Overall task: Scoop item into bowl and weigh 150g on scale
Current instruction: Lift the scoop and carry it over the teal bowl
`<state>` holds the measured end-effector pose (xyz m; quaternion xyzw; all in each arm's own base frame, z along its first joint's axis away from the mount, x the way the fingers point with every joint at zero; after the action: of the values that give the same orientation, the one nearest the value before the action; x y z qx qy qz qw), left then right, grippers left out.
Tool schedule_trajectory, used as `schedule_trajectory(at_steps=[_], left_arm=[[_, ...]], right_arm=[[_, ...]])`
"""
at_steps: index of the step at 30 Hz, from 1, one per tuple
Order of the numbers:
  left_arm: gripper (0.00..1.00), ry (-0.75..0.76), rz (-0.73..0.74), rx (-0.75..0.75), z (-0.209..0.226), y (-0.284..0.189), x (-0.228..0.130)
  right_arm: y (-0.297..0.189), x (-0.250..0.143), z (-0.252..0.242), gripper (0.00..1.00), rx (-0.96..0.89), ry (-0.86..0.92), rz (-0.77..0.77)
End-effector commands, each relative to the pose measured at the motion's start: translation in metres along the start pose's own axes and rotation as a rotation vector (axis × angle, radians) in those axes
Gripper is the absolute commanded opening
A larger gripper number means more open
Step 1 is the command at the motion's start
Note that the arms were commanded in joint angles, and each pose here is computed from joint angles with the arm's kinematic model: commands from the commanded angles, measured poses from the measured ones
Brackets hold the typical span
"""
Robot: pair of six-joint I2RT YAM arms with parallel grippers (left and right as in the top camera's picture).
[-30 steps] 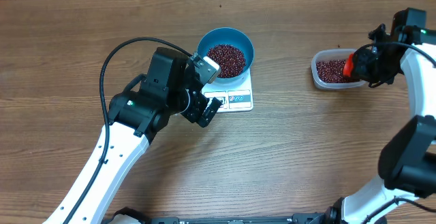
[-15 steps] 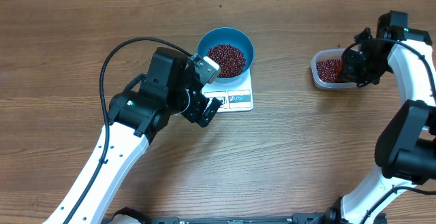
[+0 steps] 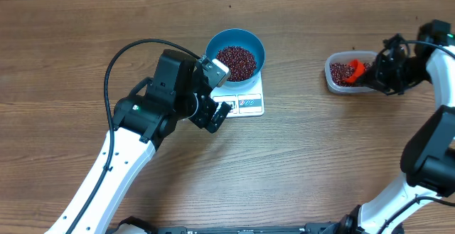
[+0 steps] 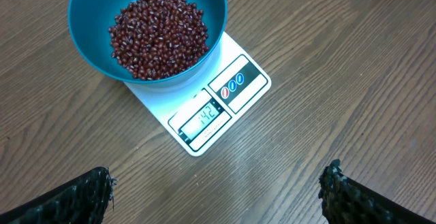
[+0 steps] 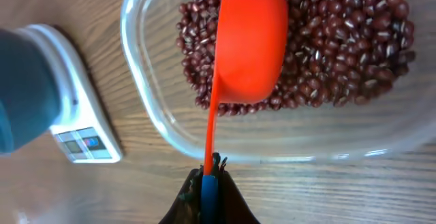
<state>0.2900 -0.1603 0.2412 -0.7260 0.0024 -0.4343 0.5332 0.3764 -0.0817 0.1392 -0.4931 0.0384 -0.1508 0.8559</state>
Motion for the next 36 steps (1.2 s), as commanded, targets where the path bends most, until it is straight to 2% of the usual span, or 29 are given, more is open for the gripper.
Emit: schedule_trajectory(at_steps=[1, 8, 17, 26, 36], left_arm=[[0.99, -0.005, -0.035, 0.004, -0.001, -0.009, 0.009], [1.0, -0.005, -0.034, 0.004, -0.001, -0.009, 0.009], [1.0, -0.005, -0.034, 0.004, -0.001, -0.009, 0.009], [1.0, -0.005, -0.034, 0.004, -0.001, -0.009, 0.009], [1.0, -0.005, -0.034, 0.004, -0.001, -0.009, 0.009]], right_arm=[[-0.026, 0.007, 0.006, 0.04, 0.145, -0.051, -0.073], [-0.05, -0.006, 0.003, 0.04, 0.33, -0.094, -0.11], [-0.052, -0.01, 0.037, 0.04, 0.44, -0.168, -0.106], [-0.037, -0.012, 0.127, 0.04, 0.45, -0.326, -0.014], [-0.002, -0.021, 0.21, 0.04, 0.352, -0.455, 0.038]])
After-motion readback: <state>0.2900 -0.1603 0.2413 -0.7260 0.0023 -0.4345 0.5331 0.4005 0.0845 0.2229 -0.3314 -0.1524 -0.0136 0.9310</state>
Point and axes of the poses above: each gripper's point midway between its finger pads, its own y axis out along the fingers, its own z axis along the line the jaws close on, x = y × z, the point moved 4 cm from there along -y, back along the fingers, and after that the axes turned 2 degrees about -y, right-handed, at the moved point
